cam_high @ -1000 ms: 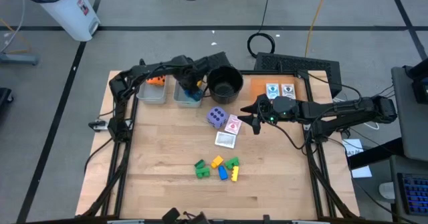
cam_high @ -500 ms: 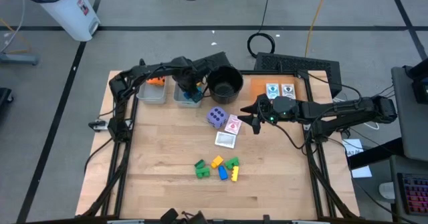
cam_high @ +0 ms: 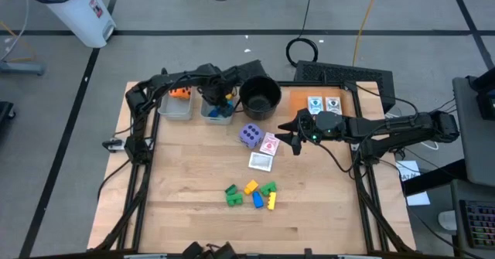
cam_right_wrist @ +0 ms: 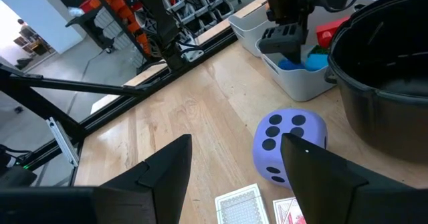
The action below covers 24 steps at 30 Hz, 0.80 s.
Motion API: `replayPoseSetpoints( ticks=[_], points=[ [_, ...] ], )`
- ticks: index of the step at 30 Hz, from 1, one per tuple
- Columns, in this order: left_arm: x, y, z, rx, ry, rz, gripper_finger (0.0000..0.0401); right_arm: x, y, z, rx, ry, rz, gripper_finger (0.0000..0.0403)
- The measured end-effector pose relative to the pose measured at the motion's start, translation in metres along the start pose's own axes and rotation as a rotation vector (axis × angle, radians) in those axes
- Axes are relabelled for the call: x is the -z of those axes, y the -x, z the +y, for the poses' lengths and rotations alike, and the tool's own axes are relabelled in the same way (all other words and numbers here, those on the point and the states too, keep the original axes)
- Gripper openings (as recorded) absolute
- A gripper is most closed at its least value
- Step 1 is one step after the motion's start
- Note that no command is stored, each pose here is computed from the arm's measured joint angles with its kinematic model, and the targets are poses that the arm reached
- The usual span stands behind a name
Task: Pick & Place Toys
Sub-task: Put the brown deck of cards into the orange bin
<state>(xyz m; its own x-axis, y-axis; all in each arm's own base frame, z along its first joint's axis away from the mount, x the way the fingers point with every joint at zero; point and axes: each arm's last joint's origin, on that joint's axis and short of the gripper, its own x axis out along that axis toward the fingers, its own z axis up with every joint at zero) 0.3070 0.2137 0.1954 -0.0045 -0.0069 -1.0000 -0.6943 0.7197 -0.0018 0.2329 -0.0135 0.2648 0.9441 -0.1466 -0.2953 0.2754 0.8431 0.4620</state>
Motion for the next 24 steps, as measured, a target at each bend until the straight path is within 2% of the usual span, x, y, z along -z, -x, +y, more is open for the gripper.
replayPoseSetpoints(
  ticks=[6,12,15,18,21,24],
  points=[
    [0.01,0.017,0.001,0.008,0.009,0.005,0.0281,0.0,0.0,0.0,0.0,0.001,0.0,0.0226],
    [0.026,0.067,0.0,0.094,0.027,-0.182,0.0262,0.0,0.0,0.0,-0.001,0.002,0.0,0.0226],
    [0.036,0.102,-0.004,0.146,0.08,-0.358,0.0247,0.0,0.0,0.0,-0.001,0.001,0.0,0.0226],
    [0.049,0.141,-0.015,0.246,0.094,-0.589,0.0236,0.001,0.0,0.001,-0.007,0.001,0.004,0.0226],
    [0.062,0.177,-0.036,0.333,0.08,-0.843,0.0229,0.002,0.0,0.004,-0.021,0.005,0.012,0.0226],
    [0.075,0.195,-0.067,0.402,0.045,-1.077,0.0226,0.006,0.001,0.009,-0.055,0.012,0.039,0.0226]
  ],
)
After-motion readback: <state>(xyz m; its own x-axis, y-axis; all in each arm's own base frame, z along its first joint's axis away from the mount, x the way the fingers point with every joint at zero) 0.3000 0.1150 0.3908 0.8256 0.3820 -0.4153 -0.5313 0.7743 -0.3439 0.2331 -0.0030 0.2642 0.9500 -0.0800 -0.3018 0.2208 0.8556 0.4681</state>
